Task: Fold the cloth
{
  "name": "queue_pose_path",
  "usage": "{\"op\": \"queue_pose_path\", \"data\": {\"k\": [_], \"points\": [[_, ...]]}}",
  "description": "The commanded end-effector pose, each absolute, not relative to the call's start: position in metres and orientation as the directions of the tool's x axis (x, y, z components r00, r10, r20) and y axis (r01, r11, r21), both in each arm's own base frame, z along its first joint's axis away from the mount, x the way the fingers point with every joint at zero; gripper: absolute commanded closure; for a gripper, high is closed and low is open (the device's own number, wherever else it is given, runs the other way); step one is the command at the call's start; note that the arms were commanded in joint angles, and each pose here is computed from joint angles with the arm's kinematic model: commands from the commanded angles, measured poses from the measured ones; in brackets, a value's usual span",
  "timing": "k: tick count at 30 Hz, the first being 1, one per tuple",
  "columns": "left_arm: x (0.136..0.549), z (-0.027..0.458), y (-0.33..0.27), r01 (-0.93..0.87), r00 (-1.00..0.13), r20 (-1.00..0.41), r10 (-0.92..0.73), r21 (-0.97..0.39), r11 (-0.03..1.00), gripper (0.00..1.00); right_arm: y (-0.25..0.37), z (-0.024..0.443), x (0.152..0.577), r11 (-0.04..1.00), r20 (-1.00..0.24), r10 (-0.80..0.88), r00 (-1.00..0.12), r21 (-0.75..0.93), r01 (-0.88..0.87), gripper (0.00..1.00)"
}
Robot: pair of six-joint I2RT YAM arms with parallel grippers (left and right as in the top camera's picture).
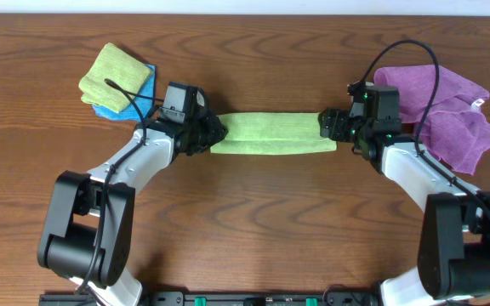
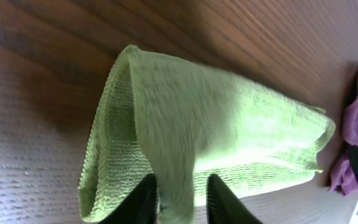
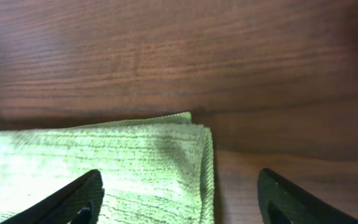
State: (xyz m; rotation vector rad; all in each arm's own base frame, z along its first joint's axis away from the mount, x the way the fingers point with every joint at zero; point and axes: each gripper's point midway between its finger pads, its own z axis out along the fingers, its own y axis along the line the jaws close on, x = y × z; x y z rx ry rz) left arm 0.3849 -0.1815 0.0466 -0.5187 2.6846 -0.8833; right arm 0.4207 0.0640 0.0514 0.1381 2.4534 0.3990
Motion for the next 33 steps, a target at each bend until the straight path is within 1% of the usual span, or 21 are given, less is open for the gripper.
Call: {"op": "queue_pose_path", "data": {"k": [1, 3, 7, 10, 13, 15, 16, 17, 19, 21, 22, 29, 33], "points": [[0.394, 0.054, -0.175, -0.250, -0.890, -0.155, -0.429, -0.621, 0.743, 0.59, 0.068, 0.057, 0.419, 0.938, -0.577, 0.200, -0.792, 0.346, -0.015, 0.16], [0.396, 0.060, -0.170, -0.253, -0.882, -0.164, -0.441, -0.626, 0.738, 0.49, 0.068, 0.061, 0.417, 0.935, -0.572, 0.214, -0.792, 0.355, -0.005, 0.12], [0.399, 0.070, -0.159, -0.265, -0.868, -0.173, -0.466, -0.631, 0.729, 0.38, 0.068, 0.073, 0.414, 0.934, -0.579, 0.218, -0.786, 0.358, -0.005, 0.08], [0.401, 0.082, -0.155, -0.255, -0.861, -0.184, -0.475, -0.652, 0.714, 0.35, 0.068, 0.081, 0.412, 0.934, -0.588, 0.218, -0.779, 0.358, -0.010, 0.07], [0.404, 0.098, -0.161, -0.218, -0.862, -0.196, -0.467, -0.689, 0.692, 0.34, 0.067, 0.087, 0.409, 0.933, -0.591, 0.218, -0.776, 0.358, -0.010, 0.06], [0.407, 0.105, -0.164, -0.214, -0.856, -0.196, -0.478, -0.708, 0.674, 0.33, 0.067, 0.087, 0.407, 0.931, -0.582, 0.229, -0.780, 0.365, 0.002, 0.04], [0.408, 0.107, -0.166, -0.219, -0.852, -0.190, -0.489, -0.718, 0.661, 0.36, 0.067, 0.086, 0.406, 0.927, -0.568, 0.247, -0.785, 0.375, 0.020, 0.03], [0.409, 0.108, -0.169, -0.221, -0.849, -0.187, -0.494, -0.724, 0.653, 0.44, 0.066, 0.084, 0.404, 0.921, -0.550, 0.269, -0.791, 0.387, 0.044, 0.03], [0.411, 0.110, -0.172, -0.225, -0.844, -0.184, -0.503, -0.730, 0.645, 0.71, 0.062, 0.078, 0.400, 0.914, -0.519, 0.310, -0.797, 0.393, 0.099, 0.03], [0.412, 0.109, -0.175, -0.218, -0.845, -0.191, -0.500, -0.730, 0.648, 0.93, 0.058, 0.073, 0.400, 0.912, -0.505, 0.335, -0.795, 0.386, 0.139, 0.01], [0.412, 0.106, -0.174, -0.225, -0.842, -0.191, -0.504, -0.725, 0.651, 0.94, 0.057, 0.071, 0.400, 0.909, -0.499, 0.345, -0.795, 0.389, 0.150, 0.01], [0.418, 0.081, -0.180, -0.247, -0.845, -0.176, -0.505, -0.709, 0.660, 0.94, 0.053, 0.050, 0.401, 0.881, -0.438, 0.416, -0.797, 0.413, 0.232, 0.01], [0.424, 0.064, -0.186, -0.272, -0.841, -0.150, -0.520, -0.714, 0.645, 0.94, 0.056, 0.040, 0.400, 0.867, -0.400, 0.435, -0.806, 0.427, 0.256, 0.01]]}}
